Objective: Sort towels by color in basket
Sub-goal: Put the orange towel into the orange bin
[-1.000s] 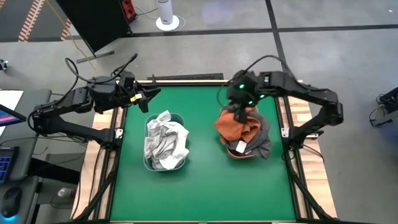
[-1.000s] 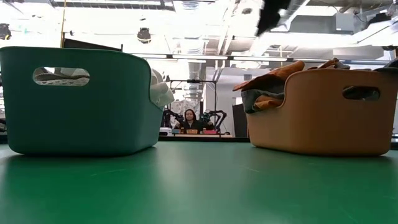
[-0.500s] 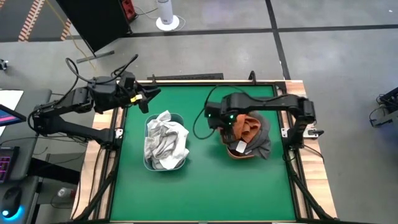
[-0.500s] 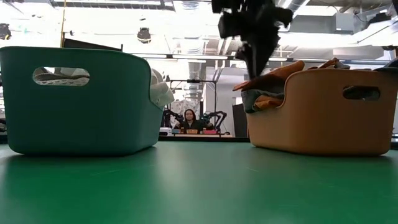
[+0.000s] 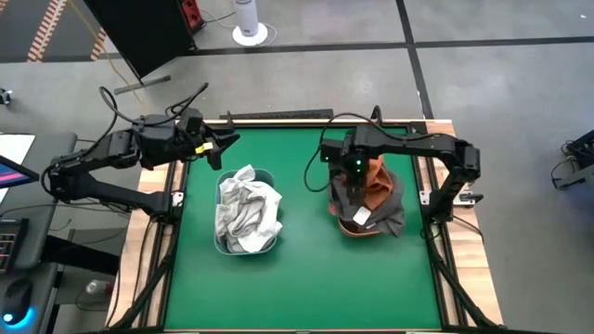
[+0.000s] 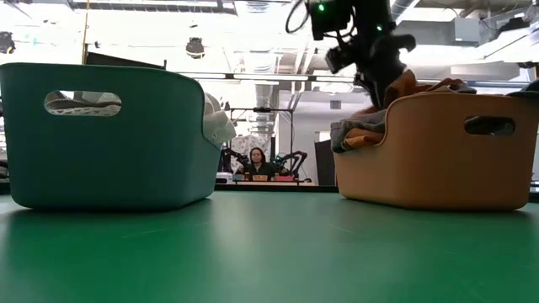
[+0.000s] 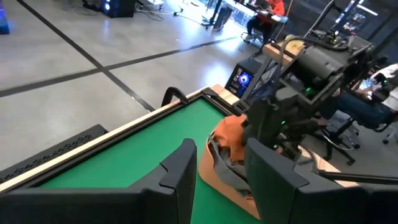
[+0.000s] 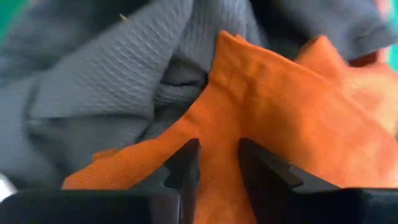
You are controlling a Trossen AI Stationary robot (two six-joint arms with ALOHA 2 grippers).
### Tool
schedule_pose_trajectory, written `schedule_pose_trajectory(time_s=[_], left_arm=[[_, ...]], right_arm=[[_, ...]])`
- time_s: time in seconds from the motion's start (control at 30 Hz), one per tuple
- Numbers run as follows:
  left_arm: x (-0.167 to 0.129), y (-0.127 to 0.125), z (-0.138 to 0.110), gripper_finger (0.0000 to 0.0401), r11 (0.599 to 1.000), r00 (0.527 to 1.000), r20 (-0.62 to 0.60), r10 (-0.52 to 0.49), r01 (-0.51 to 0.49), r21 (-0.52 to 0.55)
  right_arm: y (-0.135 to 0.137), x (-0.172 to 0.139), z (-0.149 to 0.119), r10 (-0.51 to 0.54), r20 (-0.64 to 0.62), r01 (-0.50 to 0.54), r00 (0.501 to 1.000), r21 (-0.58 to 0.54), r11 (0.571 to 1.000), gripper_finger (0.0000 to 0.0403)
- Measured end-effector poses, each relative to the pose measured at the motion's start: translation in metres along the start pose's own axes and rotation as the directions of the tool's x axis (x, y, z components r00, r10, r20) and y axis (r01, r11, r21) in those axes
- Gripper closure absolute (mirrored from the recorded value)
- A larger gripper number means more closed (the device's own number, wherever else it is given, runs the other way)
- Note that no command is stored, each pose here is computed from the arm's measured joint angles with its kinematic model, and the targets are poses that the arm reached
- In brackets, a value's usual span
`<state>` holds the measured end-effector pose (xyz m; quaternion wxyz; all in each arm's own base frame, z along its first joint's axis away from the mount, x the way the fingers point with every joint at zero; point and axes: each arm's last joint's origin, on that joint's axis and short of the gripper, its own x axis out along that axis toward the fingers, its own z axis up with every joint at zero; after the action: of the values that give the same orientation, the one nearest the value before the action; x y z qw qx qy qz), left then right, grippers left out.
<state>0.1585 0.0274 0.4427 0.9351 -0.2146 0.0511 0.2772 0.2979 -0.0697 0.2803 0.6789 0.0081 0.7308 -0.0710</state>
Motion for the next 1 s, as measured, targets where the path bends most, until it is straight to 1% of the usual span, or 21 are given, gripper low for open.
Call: schedule_pose_trajectory(time_s=[0.17, 0.2, 0.27, 0.33, 0.4, 0.43, 0.53, 0.63, 0.7, 0.8, 1.0], left_arm=[[-0.001, -0.003, -0.001, 0.0276, 1.000, 1.000, -0.007, -0.018, 0.018, 0.001], [-0.001, -0.003, -0.002, 0.0276, 1.000, 1.000, -0.008, -0.021, 0.021, 0.001], [-0.001, -0.003, -0.002, 0.0276, 1.000, 1.000, -0.009, -0.023, 0.023, 0.002], [-0.001, -0.003, -0.002, 0.0276, 1.000, 1.000, -0.009, -0.023, 0.023, 0.002], [-0.001, -0.003, -0.002, 0.0276, 1.000, 1.000, -0.009, -0.022, 0.022, 0.002], [-0.001, -0.003, -0.002, 0.0276, 1.000, 1.000, -0.008, -0.021, 0.021, 0.003], [-0.001, -0.003, -0.002, 0.0276, 1.000, 1.000, -0.004, -0.015, 0.015, 0.012], [-0.001, -0.003, -0.001, 0.0276, 1.000, 1.000, -0.004, -0.015, 0.015, 0.012], [-0.001, -0.003, -0.001, 0.0276, 1.000, 1.000, -0.004, -0.015, 0.015, 0.012], [-0.001, -0.003, -0.001, 0.0276, 1.000, 1.000, -0.004, -0.015, 0.015, 0.012], [-0.001, -0.003, -0.001, 0.0276, 1.000, 1.000, -0.004, -0.015, 0.015, 0.013]], right_arm=[[0.008, 0.036, -0.008, -0.014, 0.028, 0.014, 1.000, 0.017, 1.000, 0.0257], [0.011, 0.044, -0.009, -0.036, 0.041, 0.036, 0.998, 0.018, 0.999, 0.0257], [0.017, 0.060, -0.011, -0.118, 0.054, 0.117, 0.992, 0.011, 0.993, 0.0257], [0.023, 0.074, -0.013, -0.224, 0.060, 0.225, 0.973, -0.010, 0.974, 0.0257], [0.028, 0.086, -0.015, -0.298, 0.077, 0.301, 0.952, -0.043, 0.953, 0.0257], [0.030, 0.091, -0.015, -0.316, 0.090, 0.321, 0.945, -0.054, 0.945, 0.0257], [0.032, 0.098, -0.016, -0.323, 0.102, 0.330, 0.941, -0.054, 0.943, 0.0257], [0.031, 0.095, -0.018, -0.322, 0.078, 0.327, 0.943, -0.062, 0.943, 0.0257], [0.029, 0.085, -0.019, -0.317, 0.065, 0.321, 0.946, -0.063, 0.945, 0.0257], [0.024, 0.062, -0.022, -0.319, 0.075, 0.322, 0.945, -0.033, 0.946, 0.0257], [0.009, 0.004, -0.032, -0.328, 0.161, 0.316, 0.931, 0.092, 0.944, 0.0257]])
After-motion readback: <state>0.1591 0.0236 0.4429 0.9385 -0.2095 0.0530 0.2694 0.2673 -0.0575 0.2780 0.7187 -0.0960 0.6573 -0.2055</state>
